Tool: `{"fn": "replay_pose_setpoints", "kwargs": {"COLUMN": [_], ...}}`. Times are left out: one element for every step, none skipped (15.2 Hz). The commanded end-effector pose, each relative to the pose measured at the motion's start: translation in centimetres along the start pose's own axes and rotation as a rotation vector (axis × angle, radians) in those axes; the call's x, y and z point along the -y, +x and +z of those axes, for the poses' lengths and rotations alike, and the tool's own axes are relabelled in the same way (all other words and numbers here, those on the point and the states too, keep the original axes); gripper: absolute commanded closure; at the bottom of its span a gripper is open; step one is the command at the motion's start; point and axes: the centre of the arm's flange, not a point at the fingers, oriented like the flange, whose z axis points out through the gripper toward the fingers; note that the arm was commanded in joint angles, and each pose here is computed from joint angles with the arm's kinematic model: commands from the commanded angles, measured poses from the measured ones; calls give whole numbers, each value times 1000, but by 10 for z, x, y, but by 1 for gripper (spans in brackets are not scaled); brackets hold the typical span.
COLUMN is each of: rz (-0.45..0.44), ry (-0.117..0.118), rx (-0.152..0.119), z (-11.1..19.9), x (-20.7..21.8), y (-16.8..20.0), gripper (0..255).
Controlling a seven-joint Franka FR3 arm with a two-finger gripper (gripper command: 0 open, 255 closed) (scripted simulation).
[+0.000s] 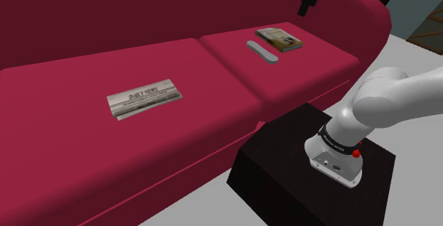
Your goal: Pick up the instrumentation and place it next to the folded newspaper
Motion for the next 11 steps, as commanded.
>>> {"fn": "replay_pose_setpoints", "kwargs": {"rz": [0, 10, 20, 30, 40, 49, 59, 69, 79, 89, 99], "ry": [0, 5, 10, 15, 20, 25, 30, 35, 40, 44, 49], "rx": [0, 2, 3, 5, 6, 8, 10, 11, 13, 14, 16], "z": [0, 10, 19, 29, 38, 48, 58, 67, 77, 87, 97], "x": [0, -7, -14, -21, -28, -35, -42, -49, -56, -63, -70], "y": [0, 7, 14, 21, 28, 34, 41, 47, 54, 60, 67], "gripper": [0, 0, 0, 0, 0, 0, 0, 0, 0, 0, 0]}}
